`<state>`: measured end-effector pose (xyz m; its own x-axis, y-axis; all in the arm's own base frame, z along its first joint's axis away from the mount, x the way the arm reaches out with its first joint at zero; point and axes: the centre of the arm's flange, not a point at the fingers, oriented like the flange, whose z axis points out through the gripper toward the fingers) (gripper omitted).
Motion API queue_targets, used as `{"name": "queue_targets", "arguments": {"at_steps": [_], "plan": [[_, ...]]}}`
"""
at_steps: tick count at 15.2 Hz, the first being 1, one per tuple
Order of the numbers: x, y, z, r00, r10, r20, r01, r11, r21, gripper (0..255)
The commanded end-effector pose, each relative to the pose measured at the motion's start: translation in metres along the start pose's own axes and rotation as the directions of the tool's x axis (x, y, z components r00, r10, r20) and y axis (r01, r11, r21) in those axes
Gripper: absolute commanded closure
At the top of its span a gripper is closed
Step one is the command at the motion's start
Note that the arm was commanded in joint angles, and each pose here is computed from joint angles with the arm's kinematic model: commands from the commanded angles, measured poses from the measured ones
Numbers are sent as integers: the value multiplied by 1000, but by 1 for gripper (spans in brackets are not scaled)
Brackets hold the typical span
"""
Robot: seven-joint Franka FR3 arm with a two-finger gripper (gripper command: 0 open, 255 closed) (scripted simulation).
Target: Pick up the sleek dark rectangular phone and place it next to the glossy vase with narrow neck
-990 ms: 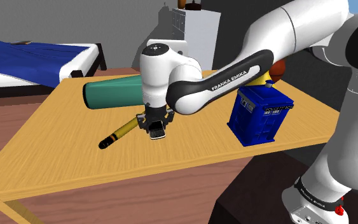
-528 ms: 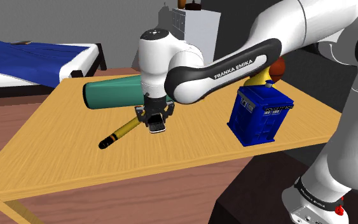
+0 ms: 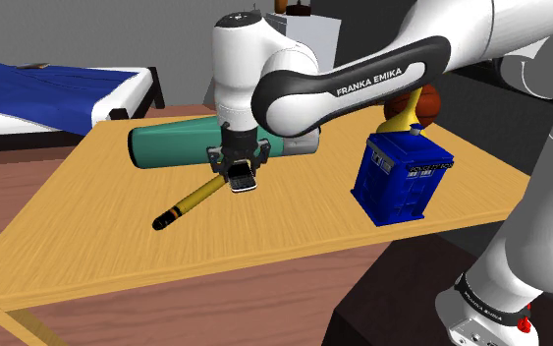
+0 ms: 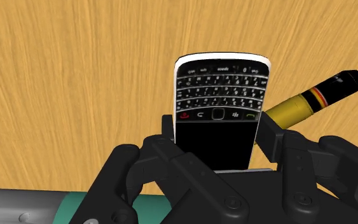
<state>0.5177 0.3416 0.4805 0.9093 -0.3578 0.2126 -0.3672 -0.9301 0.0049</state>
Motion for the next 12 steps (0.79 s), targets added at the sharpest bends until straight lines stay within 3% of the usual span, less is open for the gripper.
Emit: {"name": "queue_targets", "arguments": {"at_steps": [1,12], "plan": [[2,0,-10,1000,0,0,0,1000,0,255],[14,0,-67,1000,0,0,0,1000,0,255]]}}
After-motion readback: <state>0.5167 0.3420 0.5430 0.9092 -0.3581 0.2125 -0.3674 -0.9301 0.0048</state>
